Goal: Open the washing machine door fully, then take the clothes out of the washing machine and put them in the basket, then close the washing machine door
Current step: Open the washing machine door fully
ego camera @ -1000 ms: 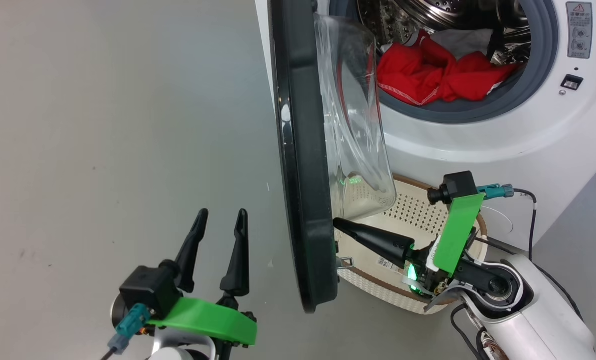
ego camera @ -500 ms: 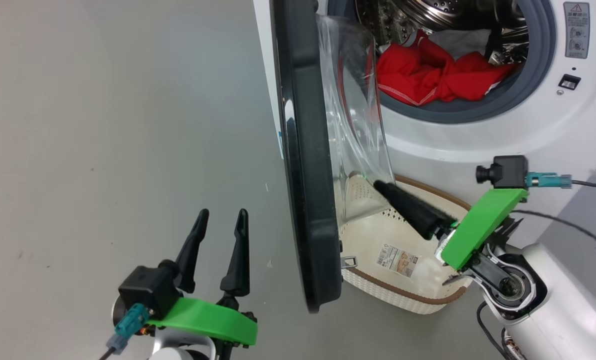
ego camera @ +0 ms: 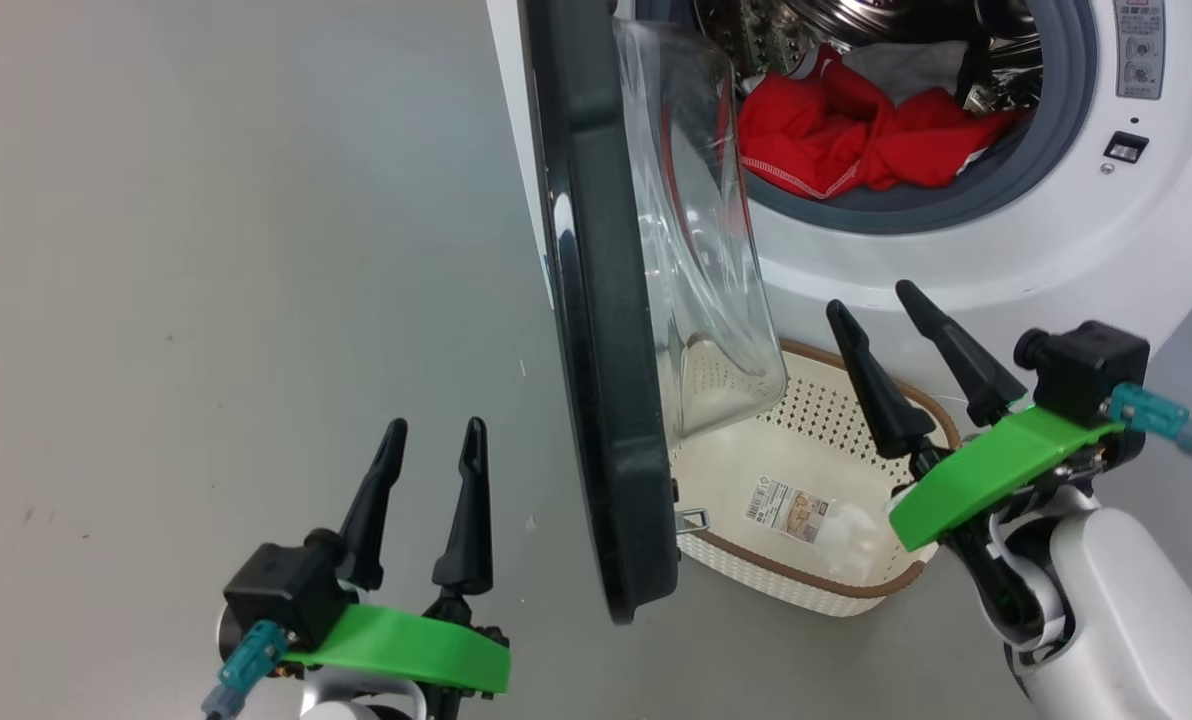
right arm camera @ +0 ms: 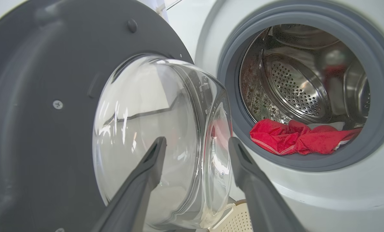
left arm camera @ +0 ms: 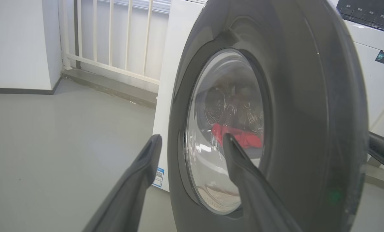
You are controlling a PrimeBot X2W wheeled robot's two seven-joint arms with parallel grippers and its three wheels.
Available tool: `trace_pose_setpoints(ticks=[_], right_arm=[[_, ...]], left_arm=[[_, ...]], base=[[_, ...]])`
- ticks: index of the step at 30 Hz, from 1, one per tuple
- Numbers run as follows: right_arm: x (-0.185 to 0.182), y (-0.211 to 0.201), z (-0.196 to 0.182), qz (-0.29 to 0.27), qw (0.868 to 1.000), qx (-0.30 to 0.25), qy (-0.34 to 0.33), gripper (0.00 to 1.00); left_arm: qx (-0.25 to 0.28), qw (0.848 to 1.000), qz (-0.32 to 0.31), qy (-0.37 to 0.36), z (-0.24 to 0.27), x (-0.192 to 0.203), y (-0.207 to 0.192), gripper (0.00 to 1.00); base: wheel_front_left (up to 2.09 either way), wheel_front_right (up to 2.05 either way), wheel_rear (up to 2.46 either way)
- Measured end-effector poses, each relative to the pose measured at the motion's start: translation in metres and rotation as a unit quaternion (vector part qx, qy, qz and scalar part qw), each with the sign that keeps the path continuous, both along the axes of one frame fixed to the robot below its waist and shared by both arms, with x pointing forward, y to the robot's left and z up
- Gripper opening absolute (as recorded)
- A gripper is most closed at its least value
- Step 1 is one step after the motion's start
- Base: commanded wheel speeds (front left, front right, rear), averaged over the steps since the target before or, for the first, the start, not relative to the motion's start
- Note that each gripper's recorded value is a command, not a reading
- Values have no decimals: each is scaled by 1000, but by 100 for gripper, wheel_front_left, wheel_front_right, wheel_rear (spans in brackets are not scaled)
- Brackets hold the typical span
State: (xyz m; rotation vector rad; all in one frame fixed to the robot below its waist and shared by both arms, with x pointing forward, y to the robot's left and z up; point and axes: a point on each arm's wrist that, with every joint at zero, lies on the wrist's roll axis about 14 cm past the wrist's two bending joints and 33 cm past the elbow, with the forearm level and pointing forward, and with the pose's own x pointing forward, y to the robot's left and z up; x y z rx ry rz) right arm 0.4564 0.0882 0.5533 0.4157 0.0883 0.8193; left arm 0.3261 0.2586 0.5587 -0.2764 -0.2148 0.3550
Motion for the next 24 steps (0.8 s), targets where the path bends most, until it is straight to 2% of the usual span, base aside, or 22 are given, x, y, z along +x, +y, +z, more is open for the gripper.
trace_pose_setpoints(ticks=[10,24], right_arm=[[0,-27,3,-76,992,-33,-94,100],[-17,-48,-18,-102,987,-56,-107,100]], left_arm=[[11,1000,0,-9,6,6,-2,100],[22,1000,11,-14,9,1,1,100]], base=[[0,0,0],[0,0,0]])
